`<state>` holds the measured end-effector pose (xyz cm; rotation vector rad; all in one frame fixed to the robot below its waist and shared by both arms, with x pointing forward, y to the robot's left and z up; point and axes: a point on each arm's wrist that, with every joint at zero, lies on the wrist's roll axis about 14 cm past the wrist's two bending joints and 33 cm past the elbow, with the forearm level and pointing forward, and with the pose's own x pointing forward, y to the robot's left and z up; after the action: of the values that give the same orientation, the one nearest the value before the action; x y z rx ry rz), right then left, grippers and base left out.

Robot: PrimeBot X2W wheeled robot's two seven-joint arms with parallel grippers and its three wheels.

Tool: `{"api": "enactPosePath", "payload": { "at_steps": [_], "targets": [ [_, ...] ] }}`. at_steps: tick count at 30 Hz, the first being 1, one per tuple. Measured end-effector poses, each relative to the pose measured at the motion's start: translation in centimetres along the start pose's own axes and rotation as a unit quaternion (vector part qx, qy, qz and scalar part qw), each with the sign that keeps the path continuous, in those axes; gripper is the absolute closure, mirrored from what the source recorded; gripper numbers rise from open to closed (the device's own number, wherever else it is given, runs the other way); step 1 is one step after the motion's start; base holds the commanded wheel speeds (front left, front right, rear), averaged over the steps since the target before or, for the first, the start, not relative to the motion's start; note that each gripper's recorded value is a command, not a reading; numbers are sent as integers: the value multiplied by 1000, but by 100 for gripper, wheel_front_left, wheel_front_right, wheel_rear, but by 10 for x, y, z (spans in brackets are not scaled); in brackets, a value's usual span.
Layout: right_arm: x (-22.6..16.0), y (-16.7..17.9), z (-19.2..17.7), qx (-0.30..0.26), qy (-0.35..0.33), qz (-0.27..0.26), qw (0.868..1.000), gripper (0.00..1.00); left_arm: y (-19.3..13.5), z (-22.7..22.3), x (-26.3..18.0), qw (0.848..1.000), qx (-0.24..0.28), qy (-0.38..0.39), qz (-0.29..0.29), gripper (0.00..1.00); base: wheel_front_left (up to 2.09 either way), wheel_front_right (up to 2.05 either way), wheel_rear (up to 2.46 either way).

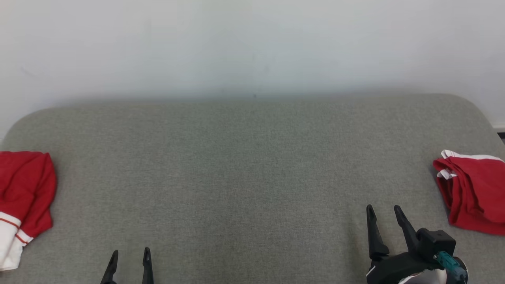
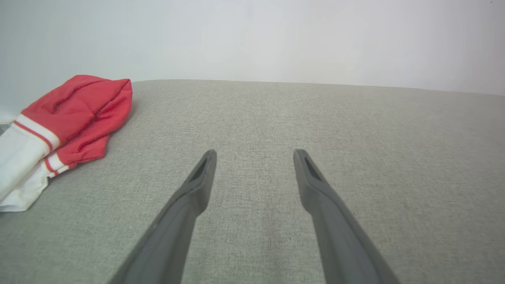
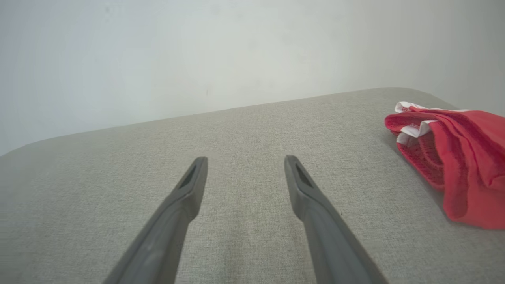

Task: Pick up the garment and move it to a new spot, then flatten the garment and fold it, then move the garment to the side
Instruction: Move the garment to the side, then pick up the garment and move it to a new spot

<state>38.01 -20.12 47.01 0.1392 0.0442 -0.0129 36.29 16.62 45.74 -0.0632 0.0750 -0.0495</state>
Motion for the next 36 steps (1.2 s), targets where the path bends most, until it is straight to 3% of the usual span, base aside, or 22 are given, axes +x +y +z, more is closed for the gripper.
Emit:
{"api": "enactPosePath", "payload": {
  "at_steps": [14, 36],
  "targets": [
    [-1, 37, 22, 0, -33, 54, 998, 0, 30, 10, -24, 999, -8, -20, 48, 0, 0, 0, 0],
    [-9, 35, 7, -7, -12, 52, 999, 0, 27, 11, -20, 999, -12, -21, 48, 0, 0, 0, 0]
  ]
}}
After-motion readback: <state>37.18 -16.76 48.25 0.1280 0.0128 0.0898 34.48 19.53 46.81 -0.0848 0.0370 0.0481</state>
